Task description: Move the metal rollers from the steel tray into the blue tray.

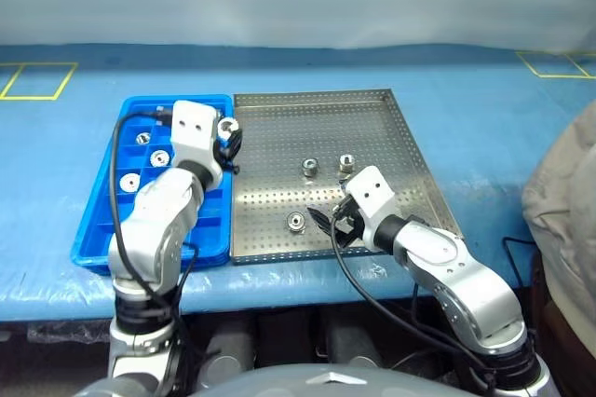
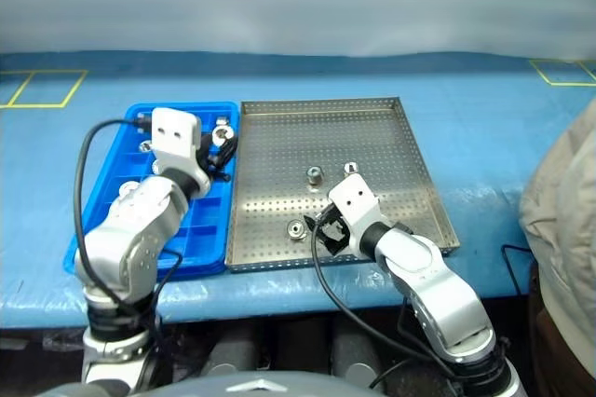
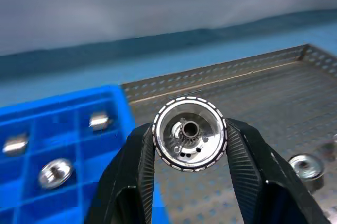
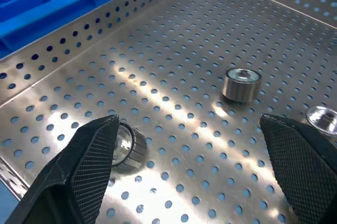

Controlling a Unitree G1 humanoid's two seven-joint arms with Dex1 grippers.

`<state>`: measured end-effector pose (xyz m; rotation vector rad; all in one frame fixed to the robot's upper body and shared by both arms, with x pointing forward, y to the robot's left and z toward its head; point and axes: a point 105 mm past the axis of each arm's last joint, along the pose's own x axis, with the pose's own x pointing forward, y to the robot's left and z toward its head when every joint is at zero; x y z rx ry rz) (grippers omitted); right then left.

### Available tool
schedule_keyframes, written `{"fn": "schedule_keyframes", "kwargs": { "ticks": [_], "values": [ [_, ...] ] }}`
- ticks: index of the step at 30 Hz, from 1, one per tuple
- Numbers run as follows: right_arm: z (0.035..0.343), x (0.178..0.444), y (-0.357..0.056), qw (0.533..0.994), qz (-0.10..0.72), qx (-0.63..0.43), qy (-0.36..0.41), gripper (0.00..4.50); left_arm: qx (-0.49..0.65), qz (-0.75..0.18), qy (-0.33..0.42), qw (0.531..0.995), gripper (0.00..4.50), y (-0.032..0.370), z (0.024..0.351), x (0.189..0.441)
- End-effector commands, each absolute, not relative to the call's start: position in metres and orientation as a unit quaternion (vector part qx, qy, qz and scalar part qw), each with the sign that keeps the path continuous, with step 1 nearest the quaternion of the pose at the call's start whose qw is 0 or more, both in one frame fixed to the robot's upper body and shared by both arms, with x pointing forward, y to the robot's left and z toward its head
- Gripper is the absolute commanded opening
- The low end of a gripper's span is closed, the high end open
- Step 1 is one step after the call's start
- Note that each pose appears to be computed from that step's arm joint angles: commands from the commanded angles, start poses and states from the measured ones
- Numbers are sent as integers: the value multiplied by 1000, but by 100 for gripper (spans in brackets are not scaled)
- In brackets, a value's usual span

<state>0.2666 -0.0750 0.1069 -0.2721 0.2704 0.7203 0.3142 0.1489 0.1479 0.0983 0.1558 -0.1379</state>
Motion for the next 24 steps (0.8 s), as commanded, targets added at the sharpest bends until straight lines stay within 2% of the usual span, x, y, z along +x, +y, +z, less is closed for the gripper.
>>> {"fn": "schedule_keyframes", "kwargs": {
  "ticks": [1, 4, 8, 15, 21, 24],
  "values": [
    [126, 262, -54, 898, 414, -126, 75, 450, 88, -5, 35, 996, 167, 164, 165, 302],
    [135, 257, -40, 883, 454, -114, 45, 450, 86, 69, 59, 992, 167, 186, 154, 293],
    [136, 258, -33, 875, 470, -112, 33, 450, 88, 124, 85, 985, 167, 205, 141, 285],
    [133, 258, -34, 876, 468, -114, 36, 450, 83, 169, 131, 973, 167, 217, 122, 277],
    [128, 258, -38, 882, 454, -114, 48, 450, 83, 164, 213, 960, 167, 214, 92, 264],
    [125, 257, -38, 884, 451, -114, 53, 450, 85, 160, 230, 956, 167, 214, 87, 261]
  ]
}}
